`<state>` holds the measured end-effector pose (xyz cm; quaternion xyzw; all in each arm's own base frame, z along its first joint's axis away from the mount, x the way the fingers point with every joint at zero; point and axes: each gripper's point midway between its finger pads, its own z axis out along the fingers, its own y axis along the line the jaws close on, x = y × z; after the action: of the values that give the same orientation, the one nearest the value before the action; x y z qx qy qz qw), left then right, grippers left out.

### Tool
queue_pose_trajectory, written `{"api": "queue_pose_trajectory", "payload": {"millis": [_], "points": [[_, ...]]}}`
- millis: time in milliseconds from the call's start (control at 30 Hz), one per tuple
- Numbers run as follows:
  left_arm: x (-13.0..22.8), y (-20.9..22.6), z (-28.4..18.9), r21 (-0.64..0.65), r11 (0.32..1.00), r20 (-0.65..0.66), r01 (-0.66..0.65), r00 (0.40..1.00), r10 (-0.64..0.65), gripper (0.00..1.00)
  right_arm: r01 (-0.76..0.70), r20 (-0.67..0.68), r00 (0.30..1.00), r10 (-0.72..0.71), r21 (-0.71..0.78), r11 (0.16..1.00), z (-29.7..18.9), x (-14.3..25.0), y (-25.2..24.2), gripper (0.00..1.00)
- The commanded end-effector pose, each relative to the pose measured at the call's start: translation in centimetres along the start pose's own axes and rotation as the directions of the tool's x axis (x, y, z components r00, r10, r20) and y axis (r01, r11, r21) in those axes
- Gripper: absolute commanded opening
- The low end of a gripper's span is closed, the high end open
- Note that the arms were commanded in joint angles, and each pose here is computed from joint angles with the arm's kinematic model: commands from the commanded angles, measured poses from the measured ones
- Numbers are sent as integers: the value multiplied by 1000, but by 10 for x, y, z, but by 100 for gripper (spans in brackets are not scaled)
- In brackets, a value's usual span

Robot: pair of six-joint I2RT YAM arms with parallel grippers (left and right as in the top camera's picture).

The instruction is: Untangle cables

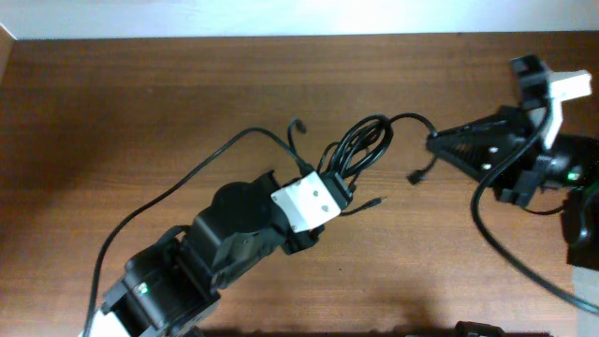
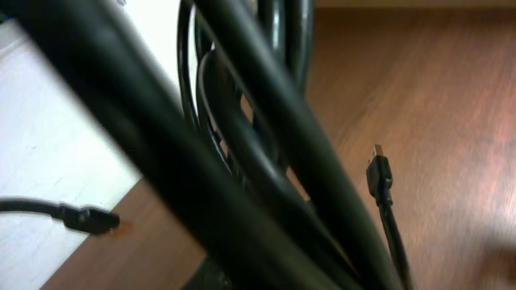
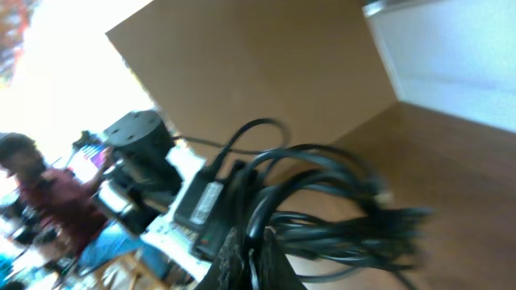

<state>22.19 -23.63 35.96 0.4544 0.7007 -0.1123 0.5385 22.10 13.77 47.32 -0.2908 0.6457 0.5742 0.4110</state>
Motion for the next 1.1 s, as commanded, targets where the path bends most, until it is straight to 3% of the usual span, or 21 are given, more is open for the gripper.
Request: {"api": "queue_pose_trajectory", "payload": {"millis": [0,133,167,267,333,433,600,800,967,1067], "points": [[-6,-6,-21,39,998,52,-56,997,54,0,43,40,998,-46,73,996,-19,-9,-4,4],[-21,-23,-42,135,986,156,-95,985,73,0,8,74,997,-17,129,992,-33,-13,-19,5],[-24,-26,-46,148,984,173,-98,982,72,0,1,75,997,-11,128,992,-33,-13,-20,16],[-29,-31,-55,176,979,209,-106,975,68,0,-7,75,997,-3,127,992,-33,-12,-22,72],[-30,-31,-56,175,980,212,-99,975,60,0,-7,75,997,-3,127,992,-33,-12,-22,86],[-35,-29,-56,175,983,226,-55,974,14,0,0,75,997,-10,128,992,-33,-12,-22,91],[-50,-23,-59,173,985,273,15,960,-62,0,3,74,997,-12,128,992,-33,-12,-22,90],[-73,-16,-66,189,975,349,115,921,-176,0,185,49,980,-193,138,973,-33,-10,-22,88],[-90,-11,-73,231,949,395,213,871,-292,0,306,20,951,-309,92,947,-22,-6,-16,98],[-102,-20,-73,296,939,426,177,855,-295,0,338,4,941,-338,17,941,-7,0,-5,100]]}}
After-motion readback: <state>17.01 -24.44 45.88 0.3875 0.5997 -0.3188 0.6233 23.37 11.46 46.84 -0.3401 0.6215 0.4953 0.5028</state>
